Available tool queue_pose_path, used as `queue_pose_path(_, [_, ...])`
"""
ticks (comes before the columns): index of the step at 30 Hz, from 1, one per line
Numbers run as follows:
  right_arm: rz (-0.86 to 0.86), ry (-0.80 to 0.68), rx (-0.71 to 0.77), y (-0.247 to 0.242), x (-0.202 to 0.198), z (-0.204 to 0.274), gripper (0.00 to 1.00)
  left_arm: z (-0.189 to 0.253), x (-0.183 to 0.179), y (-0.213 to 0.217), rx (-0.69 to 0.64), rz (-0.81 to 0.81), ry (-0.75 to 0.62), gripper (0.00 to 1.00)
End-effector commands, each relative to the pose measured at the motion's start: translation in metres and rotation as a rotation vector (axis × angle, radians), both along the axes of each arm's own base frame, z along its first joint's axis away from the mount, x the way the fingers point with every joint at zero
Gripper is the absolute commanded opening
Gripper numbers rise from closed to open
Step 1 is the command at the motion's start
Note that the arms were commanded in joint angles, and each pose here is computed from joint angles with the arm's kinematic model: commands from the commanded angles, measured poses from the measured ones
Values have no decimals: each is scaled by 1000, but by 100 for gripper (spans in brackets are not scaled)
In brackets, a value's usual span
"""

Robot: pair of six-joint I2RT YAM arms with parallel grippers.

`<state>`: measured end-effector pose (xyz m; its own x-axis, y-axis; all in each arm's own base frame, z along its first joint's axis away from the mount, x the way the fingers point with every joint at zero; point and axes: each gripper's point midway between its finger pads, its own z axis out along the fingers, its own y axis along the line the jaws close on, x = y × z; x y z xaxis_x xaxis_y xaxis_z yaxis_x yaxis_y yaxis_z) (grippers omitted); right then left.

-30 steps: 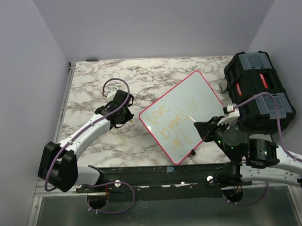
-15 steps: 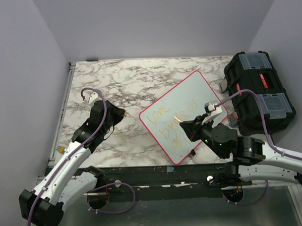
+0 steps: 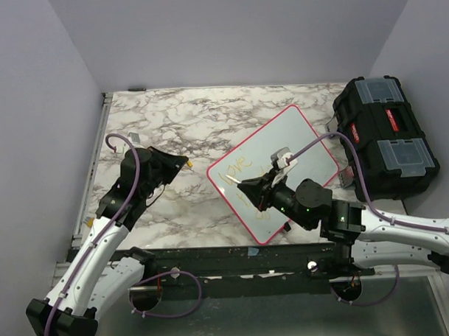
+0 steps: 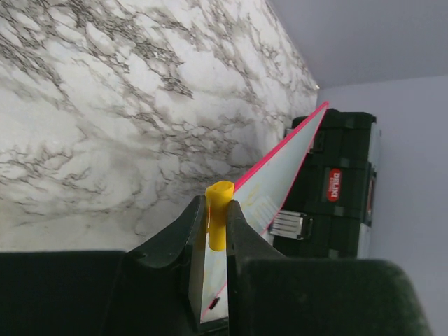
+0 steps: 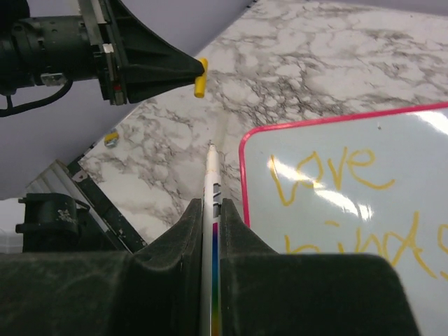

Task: Write a sentence on the whiteboard
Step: Insert the whiteboard marker without the cap into the pen cap.

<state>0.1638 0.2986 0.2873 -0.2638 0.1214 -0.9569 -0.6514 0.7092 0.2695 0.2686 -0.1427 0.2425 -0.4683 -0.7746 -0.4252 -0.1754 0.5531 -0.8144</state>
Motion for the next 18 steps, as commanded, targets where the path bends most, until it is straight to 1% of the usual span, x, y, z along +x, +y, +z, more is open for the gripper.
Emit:
queue_pose_path(1, [88,-122,85,26,-2,30,1,23,-5,-12,-179,19,87,0])
queue_pose_path(5, [96,-167,83,38,2,35,1,30,-6,-24,-264,-5,135,0])
queue_pose_path(9, [80,-186,87,46,7,39,1,38,-5,-41,-404,-60,126,0])
queue_pose_path(11, [79,-192,89,49,8,40,1,42,-5,-47,-451,-82,117,0])
queue_pose_path(18, [60,-191,73,56,14,34,1,48,-5,-52,-472,-114,113,0])
